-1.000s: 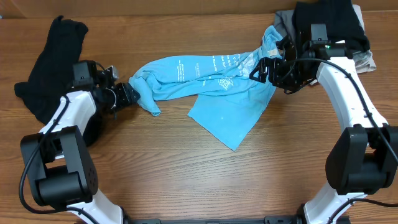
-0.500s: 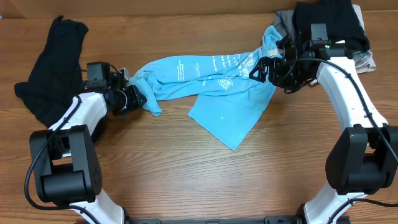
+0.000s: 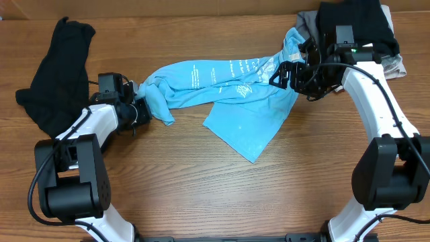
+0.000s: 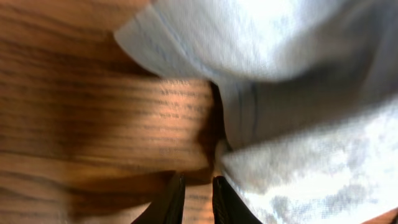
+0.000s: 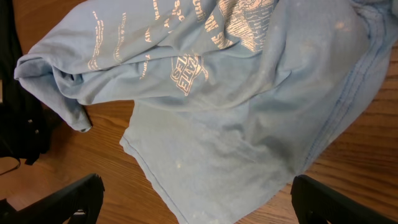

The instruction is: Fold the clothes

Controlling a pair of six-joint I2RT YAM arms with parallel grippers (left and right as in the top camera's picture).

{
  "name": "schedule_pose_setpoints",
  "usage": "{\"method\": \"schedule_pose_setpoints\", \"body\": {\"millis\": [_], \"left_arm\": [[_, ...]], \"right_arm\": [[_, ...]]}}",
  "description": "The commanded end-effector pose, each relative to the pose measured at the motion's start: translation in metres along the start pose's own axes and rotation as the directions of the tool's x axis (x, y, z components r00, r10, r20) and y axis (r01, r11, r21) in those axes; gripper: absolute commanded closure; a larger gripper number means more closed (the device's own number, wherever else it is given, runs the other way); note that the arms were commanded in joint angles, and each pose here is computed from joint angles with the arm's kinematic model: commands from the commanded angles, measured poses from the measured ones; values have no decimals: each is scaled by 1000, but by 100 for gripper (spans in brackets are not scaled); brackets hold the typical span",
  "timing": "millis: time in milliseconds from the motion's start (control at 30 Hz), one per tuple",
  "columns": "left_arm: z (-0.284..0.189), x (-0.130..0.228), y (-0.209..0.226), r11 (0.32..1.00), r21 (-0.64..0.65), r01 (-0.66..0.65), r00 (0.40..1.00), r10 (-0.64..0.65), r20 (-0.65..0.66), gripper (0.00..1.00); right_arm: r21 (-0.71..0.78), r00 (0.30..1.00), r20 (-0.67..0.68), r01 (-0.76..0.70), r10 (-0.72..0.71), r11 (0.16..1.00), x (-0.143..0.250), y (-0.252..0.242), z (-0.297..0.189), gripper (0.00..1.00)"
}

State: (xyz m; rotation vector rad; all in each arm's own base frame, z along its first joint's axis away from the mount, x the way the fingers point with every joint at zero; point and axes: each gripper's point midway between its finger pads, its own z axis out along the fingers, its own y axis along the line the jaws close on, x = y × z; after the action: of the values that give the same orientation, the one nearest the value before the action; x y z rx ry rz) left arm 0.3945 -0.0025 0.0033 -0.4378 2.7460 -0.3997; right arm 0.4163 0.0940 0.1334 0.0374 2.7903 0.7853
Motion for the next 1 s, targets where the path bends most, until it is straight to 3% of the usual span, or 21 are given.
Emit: {"method": "schedule_pose_setpoints", "body": {"millis": [0,133,233,400,500,700,967], "left_arm": [[10,5,10,998,-47,48,999,-49,-5,80],[11,0,-2,999,18,46,999,-47,11,78],[11,-6,-18,996,85,12,999,-14,29,57],[13,-10,-36,991,117,-58,997,51,60,45],[14,-9,-45,988,124,-95,994,87,71,48],[16,-13,-55,983,134,-127,989,114,99,64],[16,-13,-55,983,133,-126,989,113,97,73]], "right_arm": [[-3,1000,2,0,0,1000,0,1,0,0],[-4,1000,5,2,-2,1000,-1,2,0,0],[-5,1000,13,7,-7,1000,-3,2,0,0],[-5,1000,14,8,-8,1000,-3,2,0,0],[-5,1000,14,8,-8,1000,-3,2,0,0],[-5,1000,16,8,-8,1000,-4,2,0,0],[-5,1000,16,8,-8,1000,-4,2,0,0]]}}
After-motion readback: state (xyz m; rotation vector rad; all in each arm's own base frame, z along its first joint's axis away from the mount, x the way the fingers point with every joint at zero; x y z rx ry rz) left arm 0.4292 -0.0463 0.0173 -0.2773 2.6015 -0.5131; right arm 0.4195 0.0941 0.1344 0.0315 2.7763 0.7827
